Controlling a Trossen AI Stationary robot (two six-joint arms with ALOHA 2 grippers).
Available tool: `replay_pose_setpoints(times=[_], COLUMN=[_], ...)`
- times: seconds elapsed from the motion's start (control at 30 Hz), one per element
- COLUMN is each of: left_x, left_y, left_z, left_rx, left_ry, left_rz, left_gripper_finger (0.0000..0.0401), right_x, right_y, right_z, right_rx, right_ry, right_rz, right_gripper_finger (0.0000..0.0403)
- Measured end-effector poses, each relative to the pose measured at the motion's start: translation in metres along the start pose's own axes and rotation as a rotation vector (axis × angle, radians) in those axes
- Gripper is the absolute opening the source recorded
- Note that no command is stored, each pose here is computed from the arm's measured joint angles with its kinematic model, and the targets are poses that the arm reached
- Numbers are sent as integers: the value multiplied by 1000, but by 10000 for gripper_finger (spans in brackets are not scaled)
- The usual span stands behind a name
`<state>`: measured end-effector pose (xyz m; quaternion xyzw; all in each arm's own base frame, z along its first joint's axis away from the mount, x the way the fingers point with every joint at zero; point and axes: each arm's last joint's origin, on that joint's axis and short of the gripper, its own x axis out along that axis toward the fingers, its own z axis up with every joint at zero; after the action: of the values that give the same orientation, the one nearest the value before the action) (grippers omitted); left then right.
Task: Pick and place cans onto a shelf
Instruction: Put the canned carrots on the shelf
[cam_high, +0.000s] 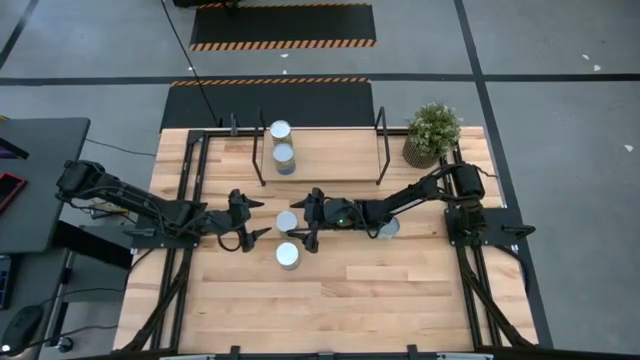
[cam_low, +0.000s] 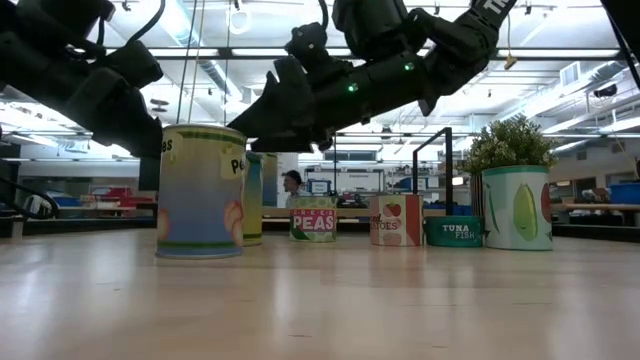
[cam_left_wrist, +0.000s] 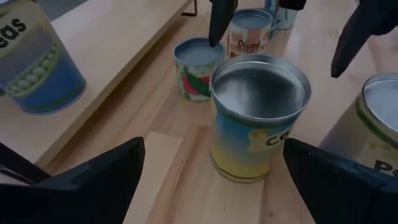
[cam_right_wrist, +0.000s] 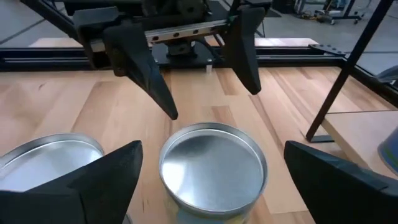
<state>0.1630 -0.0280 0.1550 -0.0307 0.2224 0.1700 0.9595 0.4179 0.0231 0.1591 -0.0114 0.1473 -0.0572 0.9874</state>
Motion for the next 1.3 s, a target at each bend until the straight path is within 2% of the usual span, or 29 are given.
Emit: replay_pose_setpoints(times=[0.5,0.77,1.03,1.17,1.3], left_x=[0,0,6,12,18], left_y=[0,0,-3,-5,-6], left_z=[0,0,-3,-2,0], left_rx=[-16,-18,-1,15,28], left_ry=[3,-2,13,-7,-26], left_rz=[-2,-4,4,7,-14], left_gripper_finger=[389,389,389,389,389], right_x=[-2,8,14,17,19], right_y=[3,0,-6,-10,-9], right_z=[-12,-30,-29,-32,-39], right_rx=[-12,-17,-17,-6,-7], right_ry=[91,94,48,46,57], right_rz=[-8,-15,0,26,46], right_gripper_finger=[398,398,398,386,358])
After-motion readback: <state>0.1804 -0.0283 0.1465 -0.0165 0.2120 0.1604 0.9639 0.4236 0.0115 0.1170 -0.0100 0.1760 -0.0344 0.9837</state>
